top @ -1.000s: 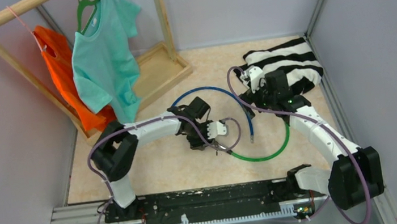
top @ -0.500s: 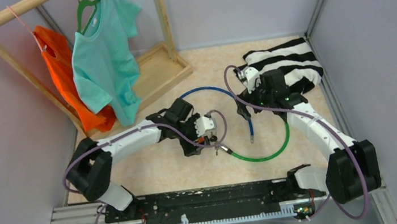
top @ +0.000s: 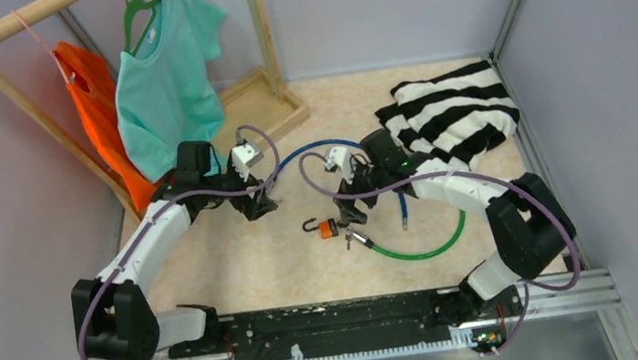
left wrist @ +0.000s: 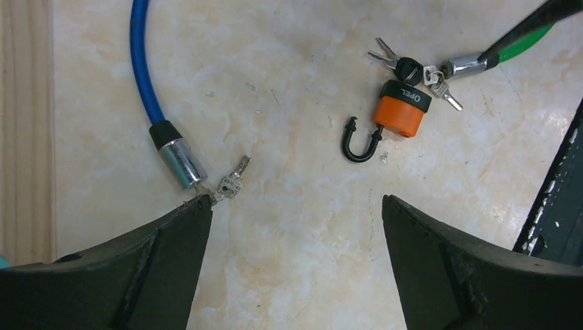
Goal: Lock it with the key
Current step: Pick up the lock from the center of the board.
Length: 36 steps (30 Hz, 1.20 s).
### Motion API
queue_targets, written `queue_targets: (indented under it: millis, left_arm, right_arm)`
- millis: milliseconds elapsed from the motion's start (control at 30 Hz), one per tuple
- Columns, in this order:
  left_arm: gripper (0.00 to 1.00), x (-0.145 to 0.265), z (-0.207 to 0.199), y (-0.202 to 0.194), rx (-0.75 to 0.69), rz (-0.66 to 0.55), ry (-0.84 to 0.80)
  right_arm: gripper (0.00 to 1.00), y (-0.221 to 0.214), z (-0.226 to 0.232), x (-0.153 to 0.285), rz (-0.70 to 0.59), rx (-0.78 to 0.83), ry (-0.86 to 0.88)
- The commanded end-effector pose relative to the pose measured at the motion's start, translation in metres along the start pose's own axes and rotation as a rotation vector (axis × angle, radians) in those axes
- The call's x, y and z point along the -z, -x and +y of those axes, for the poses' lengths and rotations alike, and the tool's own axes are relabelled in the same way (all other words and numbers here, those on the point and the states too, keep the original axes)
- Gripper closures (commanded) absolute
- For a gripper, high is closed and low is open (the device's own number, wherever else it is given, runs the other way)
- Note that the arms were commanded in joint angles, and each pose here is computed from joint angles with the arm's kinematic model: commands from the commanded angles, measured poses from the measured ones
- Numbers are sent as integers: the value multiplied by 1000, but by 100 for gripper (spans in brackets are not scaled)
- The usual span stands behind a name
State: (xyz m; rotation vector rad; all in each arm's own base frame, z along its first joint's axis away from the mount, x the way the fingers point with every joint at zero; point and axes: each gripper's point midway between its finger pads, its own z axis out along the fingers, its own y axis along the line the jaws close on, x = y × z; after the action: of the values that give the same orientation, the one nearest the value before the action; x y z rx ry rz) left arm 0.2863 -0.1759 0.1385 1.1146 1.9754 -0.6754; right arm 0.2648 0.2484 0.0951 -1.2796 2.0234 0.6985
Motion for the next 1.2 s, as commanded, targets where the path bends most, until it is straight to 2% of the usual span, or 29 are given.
queue_targets:
  millis: [0,167,433,800,1167]
  left_arm:
    - [3,16,0,18,49,-106,-46]
    - [3,29,16,18,115,-139,-27]
    - [3,39,32,19,155,-163,11]
    - [4,44,34,16,168,-172,9]
    - [4,49,27,21,63,-232,29]
  right_arm:
    - [6,25,17,-25,-11,220,112]
    - [5,17,31,-48,61,360,172]
    - [6,-6,45,-80,157,440,232]
    - [22,-21,47,-91,206,526,204]
    - [43,-29,43,-90,169,535,144]
